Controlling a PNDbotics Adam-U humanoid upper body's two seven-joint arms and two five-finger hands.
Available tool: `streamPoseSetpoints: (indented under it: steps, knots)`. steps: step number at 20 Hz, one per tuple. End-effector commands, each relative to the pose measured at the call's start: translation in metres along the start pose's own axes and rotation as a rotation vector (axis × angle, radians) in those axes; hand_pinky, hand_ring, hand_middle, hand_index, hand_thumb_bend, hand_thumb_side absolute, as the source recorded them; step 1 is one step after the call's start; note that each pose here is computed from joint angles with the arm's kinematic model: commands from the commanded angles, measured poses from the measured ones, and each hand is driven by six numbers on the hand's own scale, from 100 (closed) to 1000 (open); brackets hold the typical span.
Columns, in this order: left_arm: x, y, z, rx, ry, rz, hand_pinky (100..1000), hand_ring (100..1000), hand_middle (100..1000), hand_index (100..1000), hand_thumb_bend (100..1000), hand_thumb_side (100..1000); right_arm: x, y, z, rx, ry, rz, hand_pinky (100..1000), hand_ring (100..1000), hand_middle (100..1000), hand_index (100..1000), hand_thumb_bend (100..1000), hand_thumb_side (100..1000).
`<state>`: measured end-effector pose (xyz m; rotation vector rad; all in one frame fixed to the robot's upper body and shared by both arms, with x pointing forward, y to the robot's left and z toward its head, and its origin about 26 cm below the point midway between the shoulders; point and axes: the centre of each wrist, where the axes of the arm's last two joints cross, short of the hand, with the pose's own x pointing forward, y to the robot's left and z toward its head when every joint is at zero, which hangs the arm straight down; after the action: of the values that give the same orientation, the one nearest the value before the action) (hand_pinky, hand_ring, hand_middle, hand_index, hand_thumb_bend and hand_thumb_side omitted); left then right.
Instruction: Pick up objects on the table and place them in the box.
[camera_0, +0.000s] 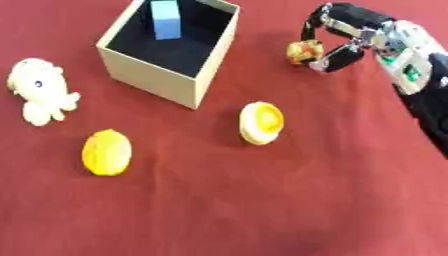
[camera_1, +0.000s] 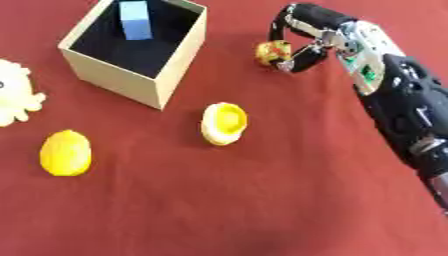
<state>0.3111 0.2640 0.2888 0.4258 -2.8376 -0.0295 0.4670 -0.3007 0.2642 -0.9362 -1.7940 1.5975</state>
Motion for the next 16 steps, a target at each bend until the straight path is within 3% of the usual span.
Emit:
streamPoseSetpoints:
  steps: [1, 8, 12, 16]
  knots:
    - [0.005, 0.002, -0.005, -0.005, -0.025, -0.004, 770, 766, 803, 900, 308, 715, 0.008, -0.045, 0.006, -0.090, -0.041, 0.066, 763, 742, 477, 581, 173, 100]
    - [0.006, 0.003, -0.007, -0.018, -0.033, -0.010, 772, 767, 803, 900, 313, 707, 0.064, -0.105, -0.002, -0.165, -0.230, 0.109, 763, 740, 491, 599, 171, 100]
    - [0.007, 0.002, -0.008, -0.024, -0.042, -0.004, 773, 768, 804, 900, 317, 701, 0.092, -0.117, -0.020, -0.149, -0.327, 0.082, 767, 746, 496, 606, 135, 100]
    - [0.009, -0.002, -0.013, -0.027, -0.064, 0.018, 775, 770, 805, 900, 327, 688, 0.112, -0.115, -0.046, -0.119, -0.379, 0.032, 772, 750, 495, 607, 100, 100]
